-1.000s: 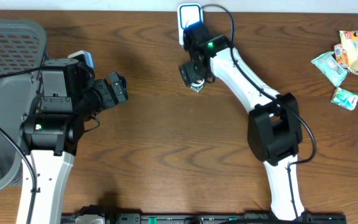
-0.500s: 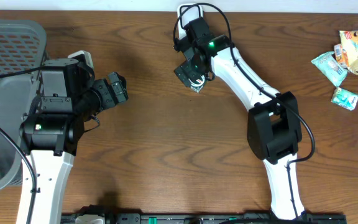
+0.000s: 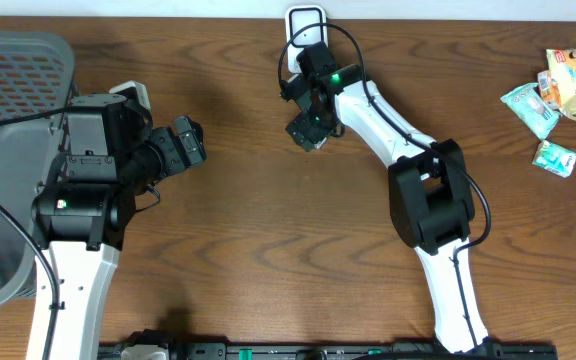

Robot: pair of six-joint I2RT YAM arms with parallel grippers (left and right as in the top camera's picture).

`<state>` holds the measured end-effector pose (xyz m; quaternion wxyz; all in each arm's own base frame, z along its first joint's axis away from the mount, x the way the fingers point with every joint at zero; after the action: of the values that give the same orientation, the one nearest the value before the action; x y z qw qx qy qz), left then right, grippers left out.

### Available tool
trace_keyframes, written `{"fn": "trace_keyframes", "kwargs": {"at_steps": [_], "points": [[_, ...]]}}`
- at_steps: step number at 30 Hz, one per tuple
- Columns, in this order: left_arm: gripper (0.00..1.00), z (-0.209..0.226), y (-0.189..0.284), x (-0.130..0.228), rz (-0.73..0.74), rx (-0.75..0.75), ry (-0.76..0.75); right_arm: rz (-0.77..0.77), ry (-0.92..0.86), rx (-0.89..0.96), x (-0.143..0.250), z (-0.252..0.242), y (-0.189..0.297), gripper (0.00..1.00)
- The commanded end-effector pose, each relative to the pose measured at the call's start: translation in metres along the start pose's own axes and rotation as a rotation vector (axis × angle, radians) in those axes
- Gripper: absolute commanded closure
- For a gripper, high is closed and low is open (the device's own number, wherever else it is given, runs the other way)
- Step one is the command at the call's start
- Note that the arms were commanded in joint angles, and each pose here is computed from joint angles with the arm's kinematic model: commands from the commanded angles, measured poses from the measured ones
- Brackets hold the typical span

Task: Scan the item barcode
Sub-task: 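Lift the Zam-Buk tin off the table with the right gripper, then hold the Zam-Buk tin's barcode against the white scanner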

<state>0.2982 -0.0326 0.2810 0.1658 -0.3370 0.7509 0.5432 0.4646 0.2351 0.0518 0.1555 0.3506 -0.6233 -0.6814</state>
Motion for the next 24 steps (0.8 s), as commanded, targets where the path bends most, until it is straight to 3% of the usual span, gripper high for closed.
{"fn": "trace_keyframes", "kwargs": {"at_steps": [1, 7, 13, 14, 16, 24], "points": [[0.02, -0.001, 0.004, -0.005, -0.018, -0.002, -0.017, 0.027, 0.006, 0.018, 0.007, -0.009, -0.008, 0.18], [0.02, -0.001, 0.004, -0.005, -0.018, -0.002, -0.017, 0.022, 0.005, -0.014, 0.006, -0.005, -0.008, 0.32], [0.02, -0.001, 0.004, -0.005, -0.018, -0.002, -0.017, -0.006, -0.002, -0.075, 0.002, 0.003, -0.008, 0.28], [0.02, -0.001, 0.004, -0.005, -0.018, -0.002, -0.017, -0.013, 0.0, -0.073, 0.0, 0.003, -0.008, 0.21], [0.02, -0.001, 0.004, -0.005, -0.018, -0.002, -0.017, -0.02, 0.001, -0.072, -0.001, 0.003, -0.008, 0.18], [0.02, -0.001, 0.004, -0.005, -0.018, -0.002, -0.017, -0.021, 0.029, -0.072, -0.001, 0.002, -0.013, 0.2]]}}
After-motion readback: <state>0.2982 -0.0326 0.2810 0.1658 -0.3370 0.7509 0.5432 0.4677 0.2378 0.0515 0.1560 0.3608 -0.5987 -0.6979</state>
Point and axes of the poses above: each gripper's point midway between its finger pads, its own y axis back along the fingers, its own z axis along the line the jaws close on, x = y × z, the point moved 4 cm from there along y, back along the fingers, and after that the axes turned 2 degrees about -y, right-handed, at the moved point
